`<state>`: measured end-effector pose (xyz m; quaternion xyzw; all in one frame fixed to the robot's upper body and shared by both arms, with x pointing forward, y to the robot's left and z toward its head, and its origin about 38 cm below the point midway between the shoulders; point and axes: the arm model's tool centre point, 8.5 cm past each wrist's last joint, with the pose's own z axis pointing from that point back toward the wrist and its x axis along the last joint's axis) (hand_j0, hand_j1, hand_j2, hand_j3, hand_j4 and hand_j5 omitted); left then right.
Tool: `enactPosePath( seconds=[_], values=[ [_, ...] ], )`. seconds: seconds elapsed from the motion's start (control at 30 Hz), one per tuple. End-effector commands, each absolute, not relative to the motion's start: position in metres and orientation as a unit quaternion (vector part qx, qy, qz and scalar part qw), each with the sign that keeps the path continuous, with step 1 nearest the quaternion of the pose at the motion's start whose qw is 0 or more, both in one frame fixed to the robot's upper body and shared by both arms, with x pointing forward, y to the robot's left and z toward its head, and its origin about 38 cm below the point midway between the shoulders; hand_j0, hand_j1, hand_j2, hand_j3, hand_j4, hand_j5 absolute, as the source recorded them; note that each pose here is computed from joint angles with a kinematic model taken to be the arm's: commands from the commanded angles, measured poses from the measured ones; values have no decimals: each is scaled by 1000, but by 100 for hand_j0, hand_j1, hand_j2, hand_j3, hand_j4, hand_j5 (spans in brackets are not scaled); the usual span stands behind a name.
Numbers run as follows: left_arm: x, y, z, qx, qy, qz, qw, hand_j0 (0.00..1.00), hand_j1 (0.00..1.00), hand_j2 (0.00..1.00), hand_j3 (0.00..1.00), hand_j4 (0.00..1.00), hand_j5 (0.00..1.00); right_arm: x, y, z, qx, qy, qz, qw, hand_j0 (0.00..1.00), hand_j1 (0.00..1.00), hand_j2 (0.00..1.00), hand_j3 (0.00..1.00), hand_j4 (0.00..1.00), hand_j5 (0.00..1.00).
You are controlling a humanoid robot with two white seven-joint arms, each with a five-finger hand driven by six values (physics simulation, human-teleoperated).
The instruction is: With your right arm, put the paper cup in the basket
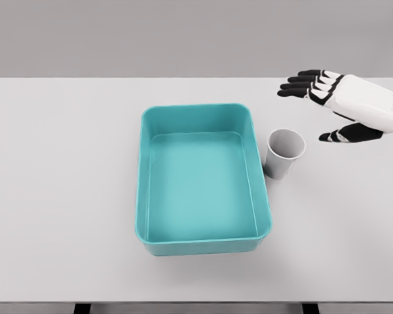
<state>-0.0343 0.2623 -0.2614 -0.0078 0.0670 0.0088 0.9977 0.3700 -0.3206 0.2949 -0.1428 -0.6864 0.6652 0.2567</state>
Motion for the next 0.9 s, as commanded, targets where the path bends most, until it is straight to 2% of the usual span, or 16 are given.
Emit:
enactPosePath(
  seconds=[0.0, 0.1, 0.23, 0.3, 0.4, 0.47, 0.63, 0.87],
  values=[
    [-34, 262, -261, -8, 67, 9, 998, 100, 100, 100, 100, 100, 100, 370, -326, 301, -152, -691, 658, 257, 100, 100, 100, 100, 100, 100],
    [-35, 262, -261, -8, 68, 9, 998, 100, 100, 100, 100, 100, 100, 370, -317, 290, -138, -717, 630, 264, 100, 100, 100, 100, 100, 100],
    [-35, 262, -261, -8, 68, 9, 998, 100, 100, 100, 100, 100, 100, 366, -326, 289, -131, -736, 603, 277, 100, 100, 100, 100, 100, 100],
    [-35, 262, -261, -8, 68, 9, 998, 100, 100, 100, 100, 100, 100, 358, -331, 298, -56, -792, 538, 283, 100, 100, 100, 100, 100, 100],
    [-35, 262, -261, -8, 68, 9, 998, 100, 100, 100, 100, 100, 100, 363, -339, 282, -2, -792, 478, 380, 100, 100, 100, 100, 100, 100],
    [-35, 262, -261, -8, 68, 9, 998, 100, 100, 100, 100, 100, 100, 361, -358, 278, 34, -803, 408, 434, 100, 100, 100, 100, 100, 100],
    [-35, 262, -261, -8, 68, 9, 998, 100, 100, 100, 100, 100, 100, 379, -376, 236, 75, -735, 328, 588, 100, 100, 100, 100, 100, 100],
    [-34, 262, -261, -8, 67, 9, 998, 100, 100, 100, 100, 100, 100, 366, -365, 177, 112, -684, 309, 651, 100, 100, 100, 100, 100, 100]
  ],
)
